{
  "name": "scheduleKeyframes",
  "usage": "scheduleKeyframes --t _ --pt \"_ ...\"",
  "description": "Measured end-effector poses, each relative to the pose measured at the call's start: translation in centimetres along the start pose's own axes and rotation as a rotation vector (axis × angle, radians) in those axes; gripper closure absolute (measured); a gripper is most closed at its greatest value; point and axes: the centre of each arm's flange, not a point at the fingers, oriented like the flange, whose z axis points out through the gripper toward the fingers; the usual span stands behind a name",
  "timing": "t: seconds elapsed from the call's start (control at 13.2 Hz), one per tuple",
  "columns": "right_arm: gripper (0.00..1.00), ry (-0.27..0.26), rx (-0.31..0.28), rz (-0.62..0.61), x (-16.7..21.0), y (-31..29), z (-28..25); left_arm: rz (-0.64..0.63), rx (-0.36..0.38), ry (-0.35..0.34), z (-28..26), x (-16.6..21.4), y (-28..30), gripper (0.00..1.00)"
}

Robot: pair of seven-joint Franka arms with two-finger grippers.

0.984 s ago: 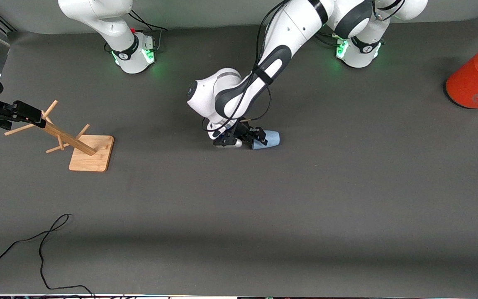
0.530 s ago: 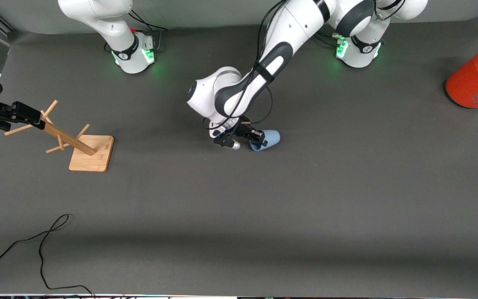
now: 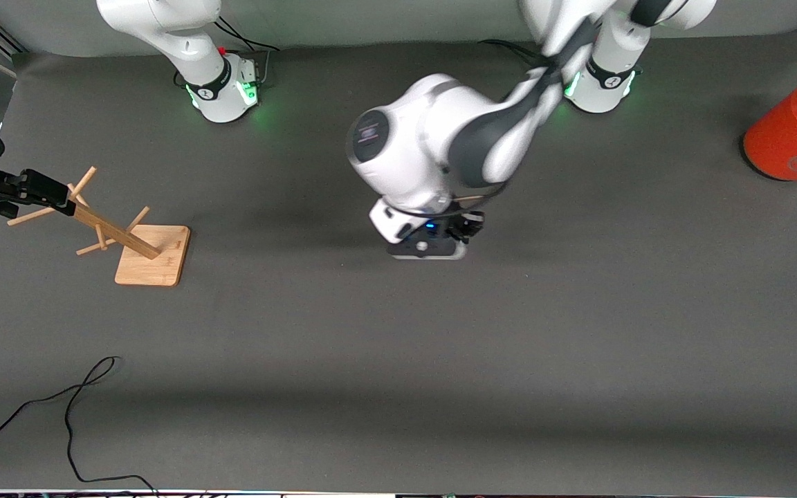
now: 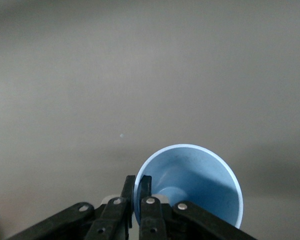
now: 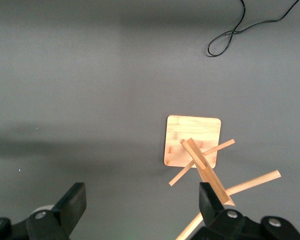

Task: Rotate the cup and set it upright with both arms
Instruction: 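Rotate the cup upright and set it down with the left gripper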

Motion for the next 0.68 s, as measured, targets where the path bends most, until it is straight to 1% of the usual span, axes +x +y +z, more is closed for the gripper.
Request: scheduleKeyframes --t 0.08,0.15,0.23,0.3,0.38,0.45,0.53,0.68 --pt "0.00 0.000 0.000 0.000 0.0 0.0 0.0 -0.060 -0.078 0.038 -1.9 0.7 -2.0 0.93" --pt "0.00 0.000 0.000 0.000 0.0 0.0 0.0 -0.111 -0.140 0.076 -2.9 0.7 -3.1 0.93" --pt "0.00 0.000 0.000 0.000 0.0 0.0 0.0 -0.162 -0.199 0.118 -2.9 0.4 -3.3 0.93" --pt "0.00 0.000 0.000 0.000 0.0 0.0 0.0 -0.216 -0.256 0.162 -1.9 -0.2 -2.7 0.93" --pt "0.00 0.000 0.000 0.000 0.0 0.0 0.0 -0.257 -0.301 0.185 0.1 -1.1 -1.7 0.93" --pt "0.00 0.000 0.000 0.000 0.0 0.0 0.0 -0.280 -0.326 0.193 2.5 -1.9 -0.5 0.93" --pt "0.00 0.000 0.000 0.000 0.0 0.0 0.0 -0.297 -0.325 0.198 5.0 -2.6 0.5 0.93" --pt "0.00 0.000 0.000 0.000 0.0 0.0 0.0 -0.335 -0.298 0.235 8.9 -2.9 1.8 0.93"
